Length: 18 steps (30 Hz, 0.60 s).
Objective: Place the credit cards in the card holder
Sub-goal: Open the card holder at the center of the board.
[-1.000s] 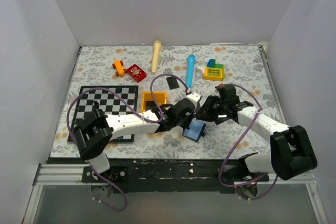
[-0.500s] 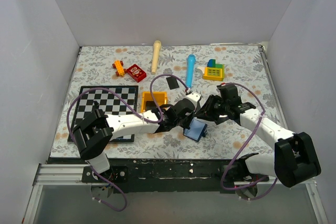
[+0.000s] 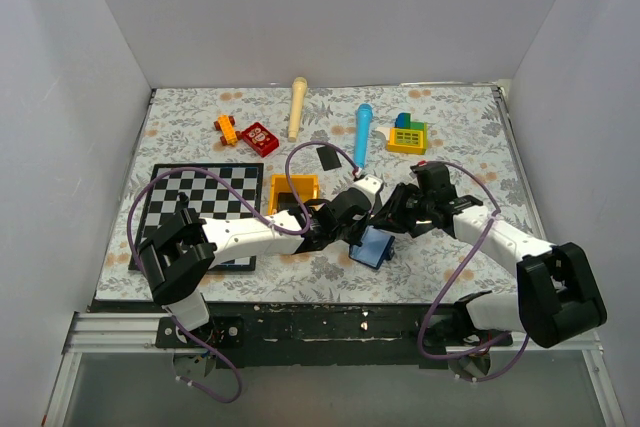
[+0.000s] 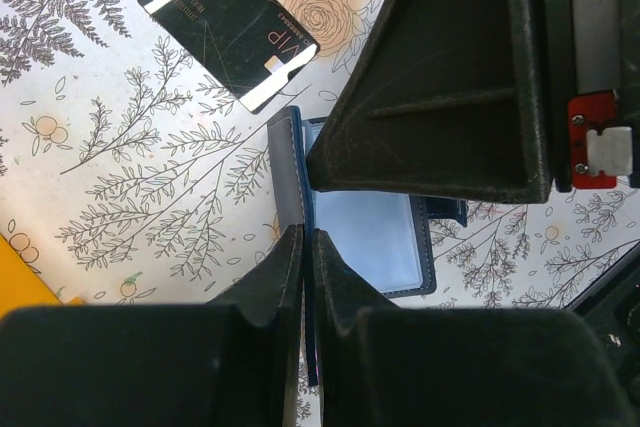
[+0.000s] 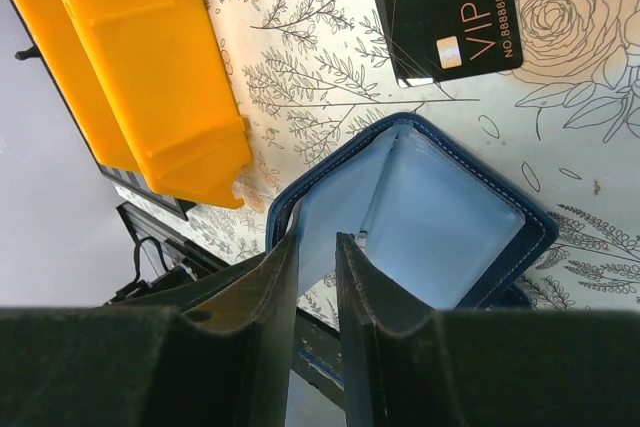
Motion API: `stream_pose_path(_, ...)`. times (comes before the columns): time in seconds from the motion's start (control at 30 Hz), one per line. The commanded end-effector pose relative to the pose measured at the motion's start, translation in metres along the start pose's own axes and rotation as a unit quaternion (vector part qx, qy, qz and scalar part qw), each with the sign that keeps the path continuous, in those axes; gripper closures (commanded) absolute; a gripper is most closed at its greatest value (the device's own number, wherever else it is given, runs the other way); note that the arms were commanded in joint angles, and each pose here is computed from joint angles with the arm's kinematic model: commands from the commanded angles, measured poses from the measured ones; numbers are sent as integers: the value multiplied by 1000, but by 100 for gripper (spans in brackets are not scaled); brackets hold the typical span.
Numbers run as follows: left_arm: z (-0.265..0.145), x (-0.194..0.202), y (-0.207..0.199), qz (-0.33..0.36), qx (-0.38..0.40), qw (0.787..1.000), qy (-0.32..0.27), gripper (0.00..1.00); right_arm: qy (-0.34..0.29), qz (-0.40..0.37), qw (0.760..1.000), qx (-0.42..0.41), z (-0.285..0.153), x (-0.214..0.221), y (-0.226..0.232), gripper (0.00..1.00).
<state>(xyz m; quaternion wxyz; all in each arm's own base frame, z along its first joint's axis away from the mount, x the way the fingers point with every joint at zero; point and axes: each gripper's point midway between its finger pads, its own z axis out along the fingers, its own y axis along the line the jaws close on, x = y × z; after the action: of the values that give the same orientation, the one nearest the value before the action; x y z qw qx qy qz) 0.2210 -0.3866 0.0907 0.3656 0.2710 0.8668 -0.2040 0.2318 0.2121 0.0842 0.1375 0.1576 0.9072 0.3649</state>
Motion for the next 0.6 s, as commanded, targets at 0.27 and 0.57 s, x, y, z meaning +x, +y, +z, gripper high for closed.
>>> stream_pose_path(0.27, -2, -4, -5, -4, 8, 1000, -10, 100, 8, 2, 1000, 7, 10, 2, -8, 75)
stream_pose_path(0.57, -1, -3, -4, -4, 8, 1000, -8, 100, 9, 4, 1000, 8, 12, 3, -10, 87)
